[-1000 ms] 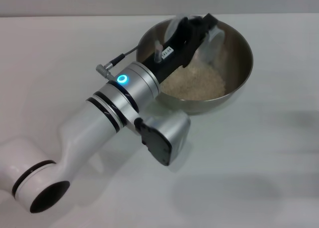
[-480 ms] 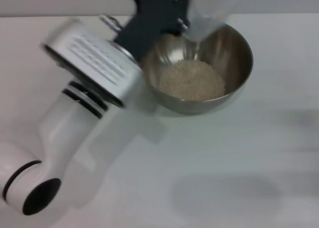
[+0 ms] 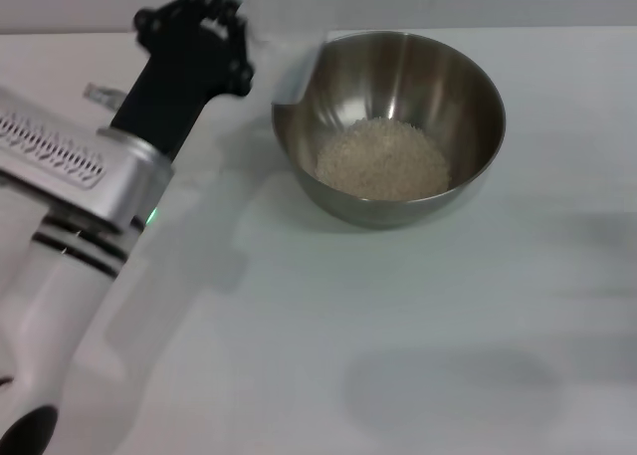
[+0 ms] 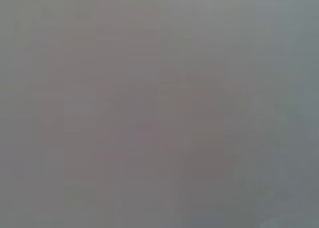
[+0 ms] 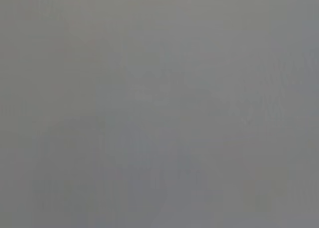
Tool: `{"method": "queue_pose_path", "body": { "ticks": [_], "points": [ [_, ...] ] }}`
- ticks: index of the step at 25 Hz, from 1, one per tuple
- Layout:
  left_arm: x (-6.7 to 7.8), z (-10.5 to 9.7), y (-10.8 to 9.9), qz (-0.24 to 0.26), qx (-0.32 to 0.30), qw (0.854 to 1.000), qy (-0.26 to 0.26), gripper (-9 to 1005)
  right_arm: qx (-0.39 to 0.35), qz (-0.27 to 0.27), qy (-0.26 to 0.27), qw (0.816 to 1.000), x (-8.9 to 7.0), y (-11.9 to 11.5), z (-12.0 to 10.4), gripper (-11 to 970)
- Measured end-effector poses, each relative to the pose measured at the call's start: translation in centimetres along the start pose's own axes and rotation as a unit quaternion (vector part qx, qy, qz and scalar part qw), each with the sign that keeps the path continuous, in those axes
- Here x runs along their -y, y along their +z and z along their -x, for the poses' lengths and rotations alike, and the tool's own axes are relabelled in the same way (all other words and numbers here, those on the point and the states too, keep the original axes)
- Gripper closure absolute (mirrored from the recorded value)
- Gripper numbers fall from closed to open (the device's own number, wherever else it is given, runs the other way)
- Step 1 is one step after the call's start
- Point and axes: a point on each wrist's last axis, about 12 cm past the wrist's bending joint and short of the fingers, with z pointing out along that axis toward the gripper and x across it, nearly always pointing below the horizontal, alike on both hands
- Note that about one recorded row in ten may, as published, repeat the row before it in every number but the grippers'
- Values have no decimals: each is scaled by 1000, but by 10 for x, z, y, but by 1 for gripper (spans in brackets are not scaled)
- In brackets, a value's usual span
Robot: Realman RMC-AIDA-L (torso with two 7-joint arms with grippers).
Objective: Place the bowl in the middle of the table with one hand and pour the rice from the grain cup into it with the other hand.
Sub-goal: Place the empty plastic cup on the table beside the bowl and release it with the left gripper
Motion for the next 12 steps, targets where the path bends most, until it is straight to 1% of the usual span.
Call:
{"method": "queue_pose_path", "body": {
  "ticks": [3,6,9,12],
  "points": [
    [-8,-12,-17,18,-28,999,7,949,-3,0,-1,1000,0,3,0,176],
    [-14,-24,-30,23,-55,998,20,949,-6,0,-1,1000,0,7,-1,176],
    [-17,-33,-38,21,-77,996,26,948,-7,2,-1,1000,0,10,-1,176],
    [-18,-38,-42,20,-95,995,26,948,-7,3,-1,1000,0,13,-1,176]
  ]
}}
